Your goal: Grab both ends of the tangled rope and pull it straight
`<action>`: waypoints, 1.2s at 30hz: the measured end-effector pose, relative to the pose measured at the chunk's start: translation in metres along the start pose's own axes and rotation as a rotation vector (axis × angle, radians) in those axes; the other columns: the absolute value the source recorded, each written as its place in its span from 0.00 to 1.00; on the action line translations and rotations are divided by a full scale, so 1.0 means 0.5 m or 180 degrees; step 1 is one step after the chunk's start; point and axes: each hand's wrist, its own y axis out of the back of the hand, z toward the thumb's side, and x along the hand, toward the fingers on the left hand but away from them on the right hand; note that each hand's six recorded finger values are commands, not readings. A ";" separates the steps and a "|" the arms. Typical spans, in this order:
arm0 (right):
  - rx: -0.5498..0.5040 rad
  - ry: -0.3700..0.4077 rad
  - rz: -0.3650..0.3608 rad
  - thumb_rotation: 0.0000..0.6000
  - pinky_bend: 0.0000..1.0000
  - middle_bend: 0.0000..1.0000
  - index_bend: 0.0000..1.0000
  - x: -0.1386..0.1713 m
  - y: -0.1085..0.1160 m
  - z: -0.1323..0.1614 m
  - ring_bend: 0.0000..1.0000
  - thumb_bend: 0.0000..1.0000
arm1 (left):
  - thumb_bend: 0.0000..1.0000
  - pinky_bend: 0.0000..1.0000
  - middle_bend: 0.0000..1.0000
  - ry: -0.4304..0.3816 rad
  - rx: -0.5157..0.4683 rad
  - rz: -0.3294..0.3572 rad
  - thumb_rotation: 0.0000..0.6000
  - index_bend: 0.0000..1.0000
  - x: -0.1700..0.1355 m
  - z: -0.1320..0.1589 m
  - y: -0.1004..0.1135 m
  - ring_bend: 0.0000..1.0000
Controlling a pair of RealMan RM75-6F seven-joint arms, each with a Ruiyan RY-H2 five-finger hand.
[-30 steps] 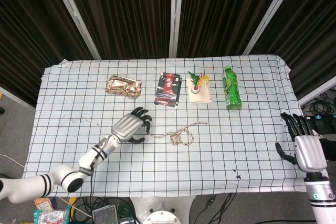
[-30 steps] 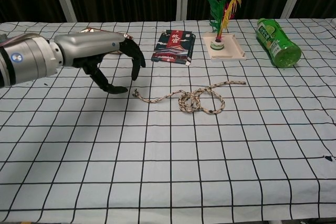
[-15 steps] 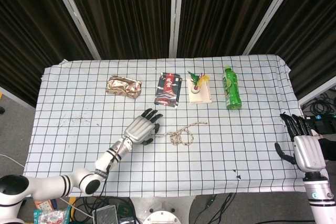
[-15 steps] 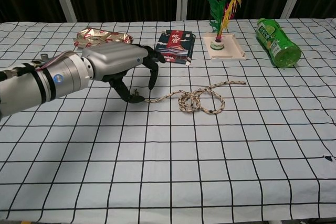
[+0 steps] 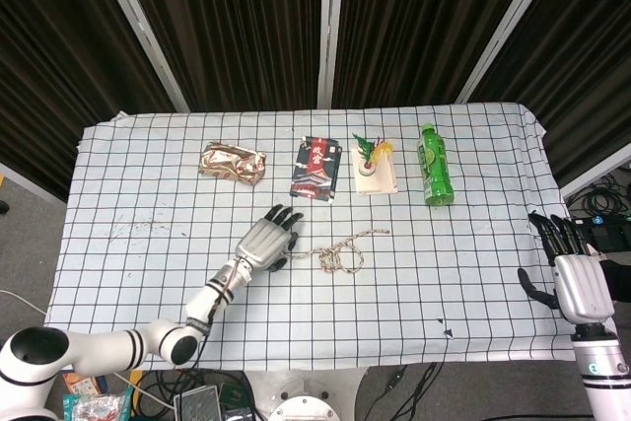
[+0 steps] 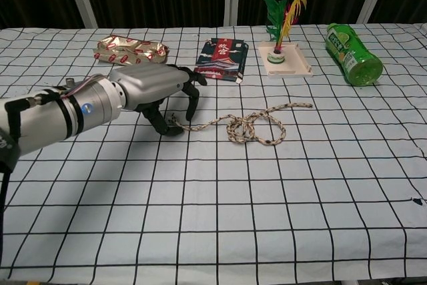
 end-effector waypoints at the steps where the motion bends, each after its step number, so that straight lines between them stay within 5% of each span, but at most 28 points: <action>1: 0.0001 -0.0002 0.0002 1.00 0.00 0.10 0.03 0.001 0.000 -0.001 0.00 0.31 | 0.29 0.00 0.05 0.0002 0.0004 -0.0007 0.98 0.50 0.001 0.001 -0.002 0.00; 36: -0.0019 -0.0032 -0.0001 1.00 0.00 0.10 0.03 0.002 -0.001 -0.010 0.00 0.31 | 0.44 0.00 0.07 0.0023 0.0007 -0.0060 1.00 0.56 0.011 0.013 -0.017 0.00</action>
